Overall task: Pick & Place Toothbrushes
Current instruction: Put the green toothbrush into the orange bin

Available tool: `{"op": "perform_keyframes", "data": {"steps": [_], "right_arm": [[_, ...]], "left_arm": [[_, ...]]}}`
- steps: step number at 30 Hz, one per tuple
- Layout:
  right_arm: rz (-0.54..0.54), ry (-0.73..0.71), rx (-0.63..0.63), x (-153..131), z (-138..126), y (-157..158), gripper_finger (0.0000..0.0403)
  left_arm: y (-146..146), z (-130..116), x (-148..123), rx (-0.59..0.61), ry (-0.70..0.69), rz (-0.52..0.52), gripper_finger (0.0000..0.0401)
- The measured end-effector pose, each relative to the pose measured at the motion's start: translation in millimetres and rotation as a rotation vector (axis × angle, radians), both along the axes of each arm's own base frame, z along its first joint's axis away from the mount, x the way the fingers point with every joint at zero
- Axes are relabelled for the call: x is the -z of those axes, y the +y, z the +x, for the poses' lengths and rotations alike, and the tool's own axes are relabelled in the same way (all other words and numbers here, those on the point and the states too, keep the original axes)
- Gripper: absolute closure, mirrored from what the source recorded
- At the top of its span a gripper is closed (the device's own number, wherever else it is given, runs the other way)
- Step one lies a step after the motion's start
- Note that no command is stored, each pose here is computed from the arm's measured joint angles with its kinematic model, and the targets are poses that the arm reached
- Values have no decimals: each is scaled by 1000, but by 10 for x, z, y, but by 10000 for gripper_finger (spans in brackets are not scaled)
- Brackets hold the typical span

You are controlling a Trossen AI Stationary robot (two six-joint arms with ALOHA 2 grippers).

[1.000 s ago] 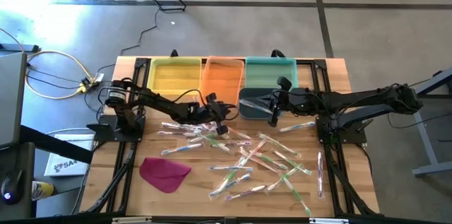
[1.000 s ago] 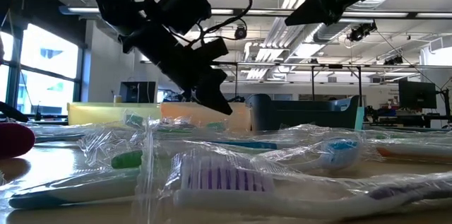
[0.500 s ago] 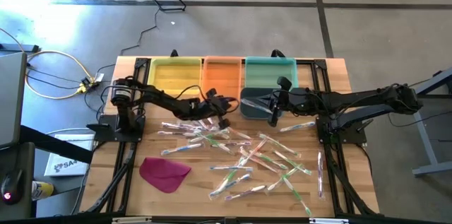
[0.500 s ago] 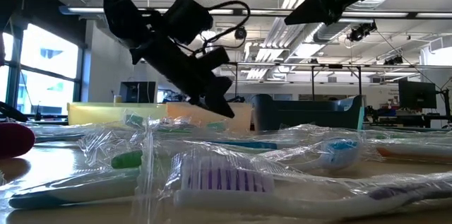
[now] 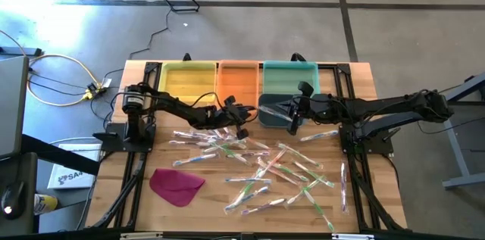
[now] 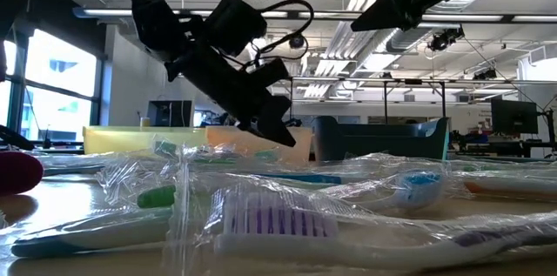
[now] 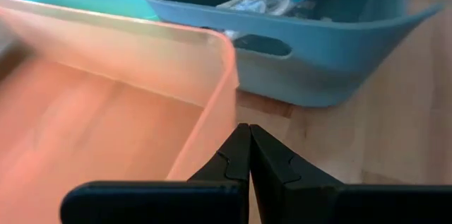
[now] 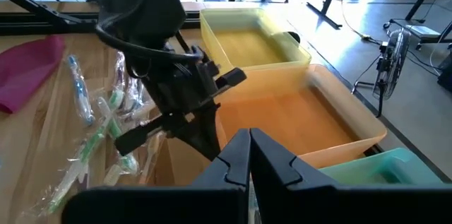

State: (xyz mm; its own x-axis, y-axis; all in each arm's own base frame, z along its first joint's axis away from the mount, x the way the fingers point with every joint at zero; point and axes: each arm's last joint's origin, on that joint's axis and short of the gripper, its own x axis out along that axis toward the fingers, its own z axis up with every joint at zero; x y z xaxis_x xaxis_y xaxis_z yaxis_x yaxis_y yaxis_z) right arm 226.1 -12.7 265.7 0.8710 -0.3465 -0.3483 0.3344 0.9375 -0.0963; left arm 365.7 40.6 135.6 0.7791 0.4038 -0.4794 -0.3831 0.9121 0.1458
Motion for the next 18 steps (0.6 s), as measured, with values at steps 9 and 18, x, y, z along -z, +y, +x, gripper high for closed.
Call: {"op": "perform_keyframes", "data": {"steps": [9, 18], "right_arm": [[0, 4, 0, 4, -1, 0, 400], [3, 3, 0, 3, -1, 0, 399]], "left_arm": [[-62, -95, -241, 37, 20, -16, 401], [-78, -154, -419, 71, -5, -43, 401]]}}
